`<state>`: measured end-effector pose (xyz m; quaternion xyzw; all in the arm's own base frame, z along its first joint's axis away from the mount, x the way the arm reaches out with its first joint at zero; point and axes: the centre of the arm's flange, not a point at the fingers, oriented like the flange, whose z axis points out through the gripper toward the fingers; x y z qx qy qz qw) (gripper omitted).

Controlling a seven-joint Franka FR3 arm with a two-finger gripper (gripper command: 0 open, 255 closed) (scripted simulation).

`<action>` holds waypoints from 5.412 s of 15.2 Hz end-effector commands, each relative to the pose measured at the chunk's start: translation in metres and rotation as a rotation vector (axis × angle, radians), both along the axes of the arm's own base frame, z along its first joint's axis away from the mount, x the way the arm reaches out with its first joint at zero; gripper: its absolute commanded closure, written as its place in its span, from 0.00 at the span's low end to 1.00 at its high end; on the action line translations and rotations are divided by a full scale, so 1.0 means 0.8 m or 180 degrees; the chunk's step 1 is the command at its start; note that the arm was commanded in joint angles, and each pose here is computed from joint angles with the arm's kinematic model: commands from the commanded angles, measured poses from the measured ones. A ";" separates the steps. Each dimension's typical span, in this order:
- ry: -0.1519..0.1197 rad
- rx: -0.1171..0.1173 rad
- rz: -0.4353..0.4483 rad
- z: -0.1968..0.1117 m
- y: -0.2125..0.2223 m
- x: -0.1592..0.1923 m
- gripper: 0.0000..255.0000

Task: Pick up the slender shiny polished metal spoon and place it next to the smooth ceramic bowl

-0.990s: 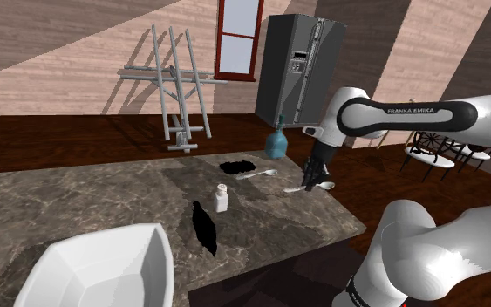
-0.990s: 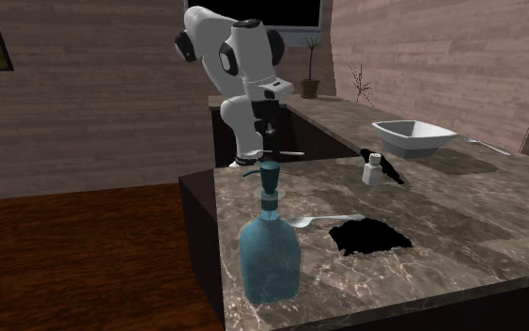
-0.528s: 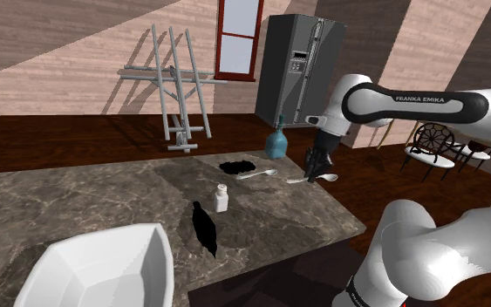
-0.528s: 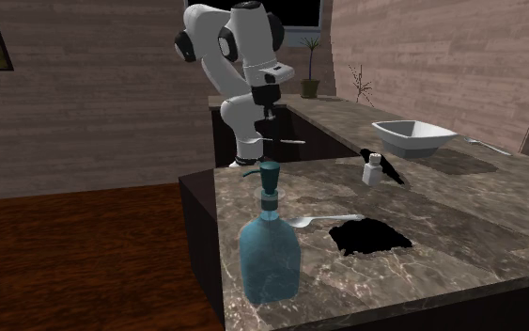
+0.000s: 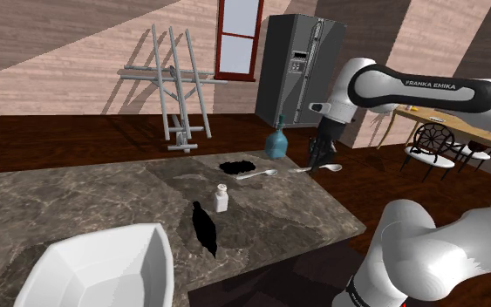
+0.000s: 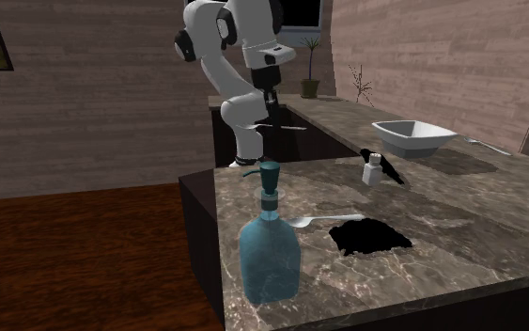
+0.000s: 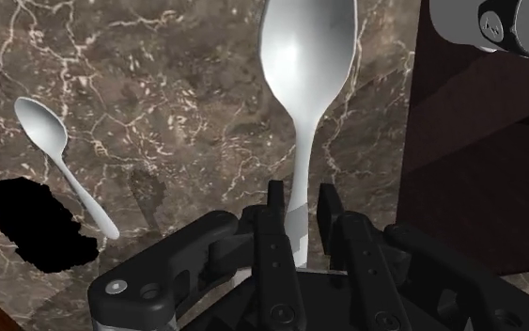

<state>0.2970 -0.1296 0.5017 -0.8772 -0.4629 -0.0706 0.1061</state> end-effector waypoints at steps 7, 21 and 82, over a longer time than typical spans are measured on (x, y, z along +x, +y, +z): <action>0.0001 0.0000 0.0000 0.007 0.116 -0.005 1.00; 0.0001 0.0000 0.0000 0.007 0.346 -0.012 1.00; 0.0001 0.0000 0.0000 -0.151 0.955 -0.031 1.00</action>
